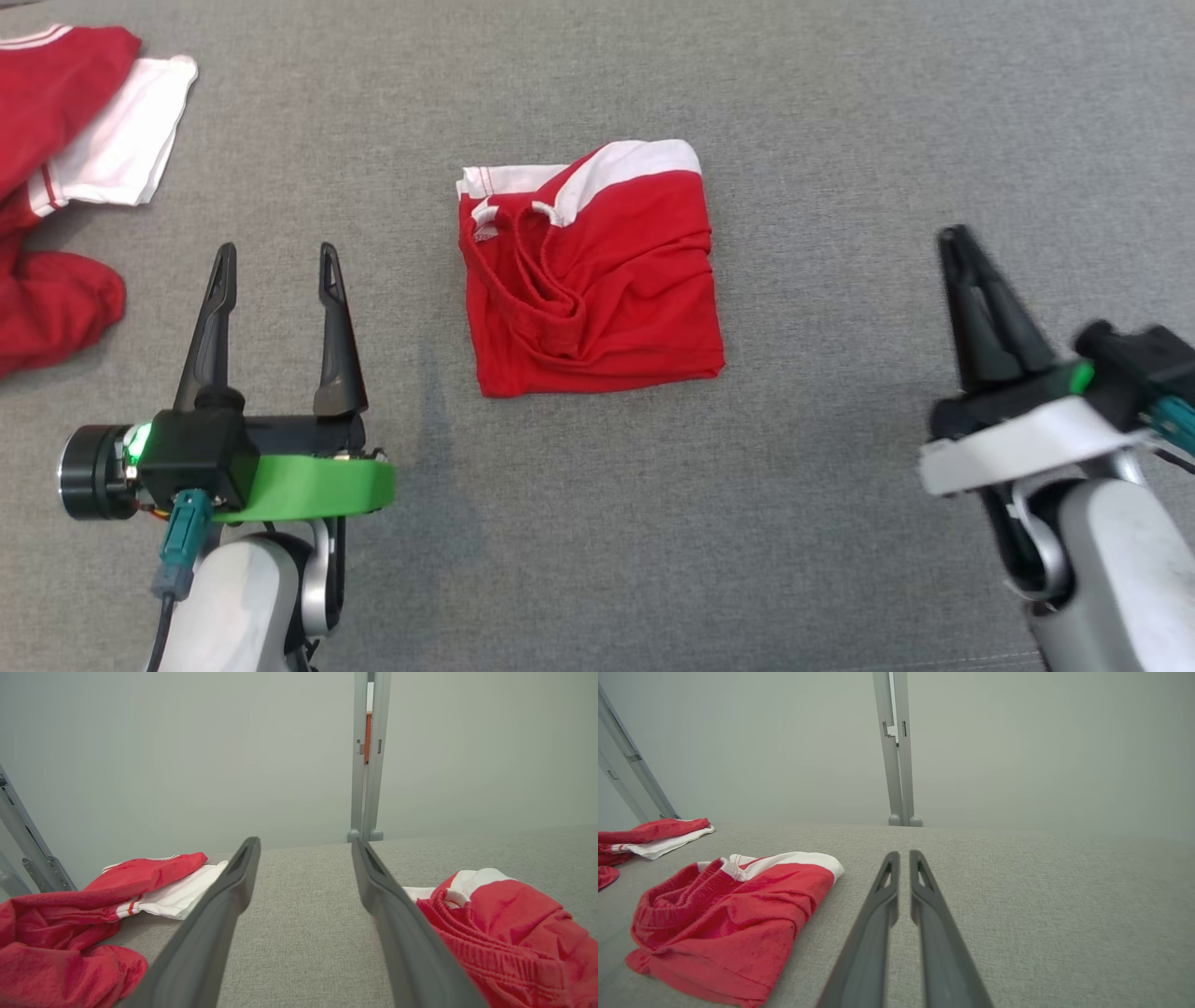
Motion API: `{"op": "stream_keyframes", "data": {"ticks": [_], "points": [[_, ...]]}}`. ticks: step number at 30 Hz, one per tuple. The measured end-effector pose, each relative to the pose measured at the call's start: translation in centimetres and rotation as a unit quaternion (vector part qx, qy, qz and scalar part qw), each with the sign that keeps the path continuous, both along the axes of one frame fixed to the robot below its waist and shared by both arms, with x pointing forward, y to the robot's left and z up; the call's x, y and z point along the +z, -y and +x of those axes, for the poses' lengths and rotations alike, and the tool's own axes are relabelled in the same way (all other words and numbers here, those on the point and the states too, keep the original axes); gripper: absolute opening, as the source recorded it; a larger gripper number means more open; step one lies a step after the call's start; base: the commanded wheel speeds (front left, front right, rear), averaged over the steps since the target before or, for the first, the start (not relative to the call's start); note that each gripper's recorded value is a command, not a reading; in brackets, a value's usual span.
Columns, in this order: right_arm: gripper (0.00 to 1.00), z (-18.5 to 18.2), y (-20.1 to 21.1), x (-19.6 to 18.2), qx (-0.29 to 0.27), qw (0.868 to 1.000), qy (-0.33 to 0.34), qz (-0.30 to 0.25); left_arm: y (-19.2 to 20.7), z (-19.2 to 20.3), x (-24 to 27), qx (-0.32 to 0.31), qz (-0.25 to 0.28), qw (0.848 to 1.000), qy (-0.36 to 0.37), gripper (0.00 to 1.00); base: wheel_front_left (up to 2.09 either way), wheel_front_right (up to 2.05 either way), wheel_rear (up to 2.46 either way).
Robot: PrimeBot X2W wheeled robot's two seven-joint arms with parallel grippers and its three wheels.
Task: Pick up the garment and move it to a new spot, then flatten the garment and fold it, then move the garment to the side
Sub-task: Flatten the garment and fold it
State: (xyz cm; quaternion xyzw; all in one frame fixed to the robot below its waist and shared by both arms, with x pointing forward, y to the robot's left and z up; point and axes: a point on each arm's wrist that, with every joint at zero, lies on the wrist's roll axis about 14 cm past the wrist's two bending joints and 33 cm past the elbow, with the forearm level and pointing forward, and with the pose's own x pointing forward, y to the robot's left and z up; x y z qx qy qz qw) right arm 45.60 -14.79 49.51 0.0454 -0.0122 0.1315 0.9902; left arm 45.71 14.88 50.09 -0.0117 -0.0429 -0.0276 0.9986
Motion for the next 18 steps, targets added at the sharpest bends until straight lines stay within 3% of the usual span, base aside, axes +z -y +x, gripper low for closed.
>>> {"op": "stream_keyframes", "data": {"ticks": [5, 9, 18], "points": [[0.00, 1.1, -7.9, -1.4, 0.103, 0.994, -0.030, 0.028, -0.2, 0.5, 0.1, -0.001, 0.001, 1.000, 0.004, 1.00, 0.00, 0.00, 0.00], [0.00, 1.0, -14.4, -3.0, 0.190, 0.979, -0.064, 0.038, -0.5, 0.6, 0.0, 0.004, 0.003, 1.000, 0.005, 1.00, 0.00, 0.00, 0.00], [0.00, 1.0, -20.0, -7.2, 0.272, 0.954, -0.129, 0.005, -1.2, 0.5, -0.7, 0.014, 0.007, 1.000, -0.002, 1.00, 0.00, 0.00, 0.00]]}}
